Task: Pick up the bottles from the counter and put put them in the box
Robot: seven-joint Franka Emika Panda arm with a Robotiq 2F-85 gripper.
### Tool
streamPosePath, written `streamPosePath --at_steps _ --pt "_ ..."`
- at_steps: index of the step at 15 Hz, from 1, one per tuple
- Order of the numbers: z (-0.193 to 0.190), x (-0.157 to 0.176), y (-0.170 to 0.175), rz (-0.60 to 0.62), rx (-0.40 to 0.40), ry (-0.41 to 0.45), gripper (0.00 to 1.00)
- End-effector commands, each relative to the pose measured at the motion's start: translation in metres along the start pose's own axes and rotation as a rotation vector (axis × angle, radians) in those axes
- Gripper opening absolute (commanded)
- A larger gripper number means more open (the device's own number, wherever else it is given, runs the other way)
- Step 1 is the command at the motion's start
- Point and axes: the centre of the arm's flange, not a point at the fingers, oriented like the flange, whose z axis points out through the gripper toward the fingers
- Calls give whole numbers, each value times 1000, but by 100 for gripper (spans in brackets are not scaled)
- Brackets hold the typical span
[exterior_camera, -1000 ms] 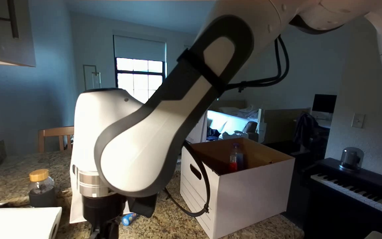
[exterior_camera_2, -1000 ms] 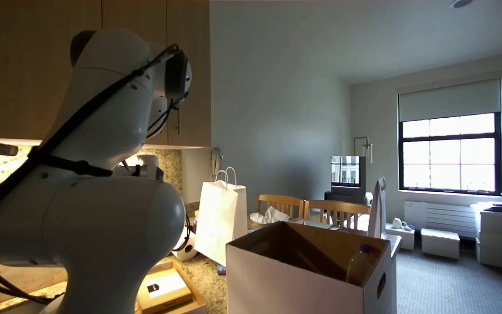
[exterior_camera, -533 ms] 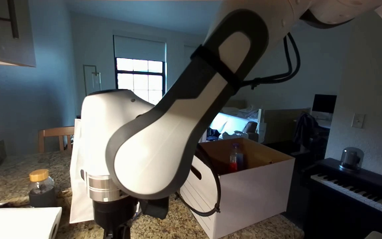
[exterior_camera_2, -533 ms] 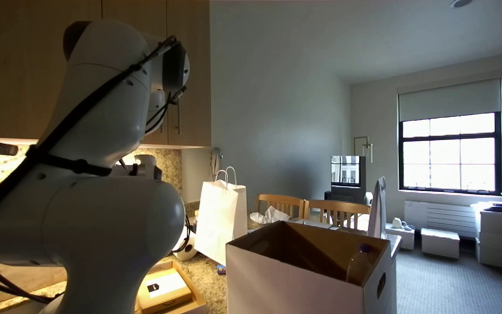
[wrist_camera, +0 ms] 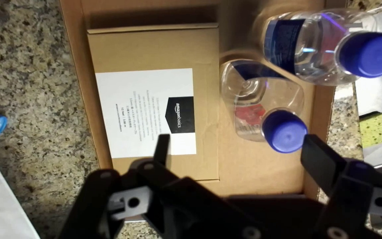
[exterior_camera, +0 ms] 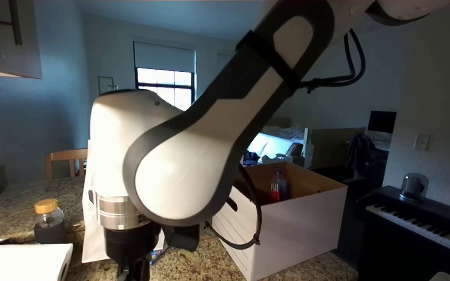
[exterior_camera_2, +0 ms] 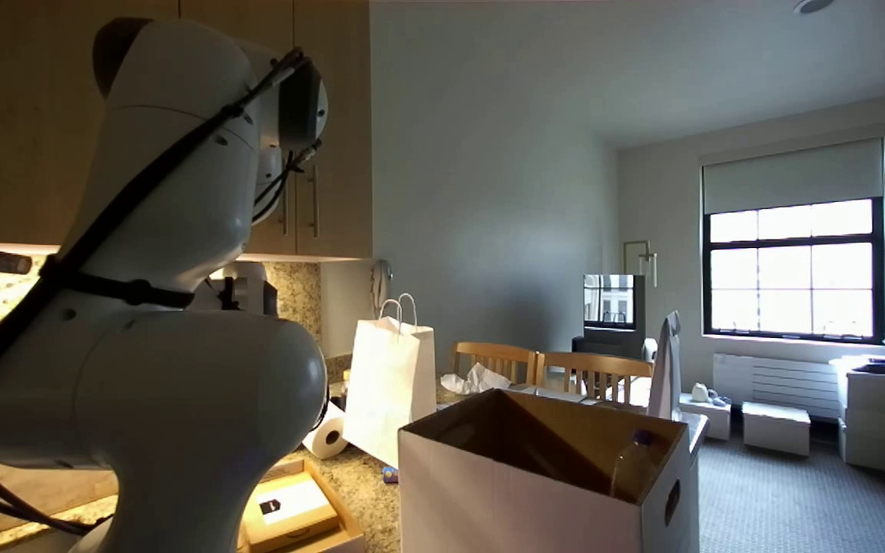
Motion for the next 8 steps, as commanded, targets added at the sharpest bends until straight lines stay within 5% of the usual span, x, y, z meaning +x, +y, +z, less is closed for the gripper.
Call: streamPosePath --at_steps 1,8 --pt "-7 -16 -18 2 9 -36 100" --pt "24 -12 -40 -40 57 -101 100"
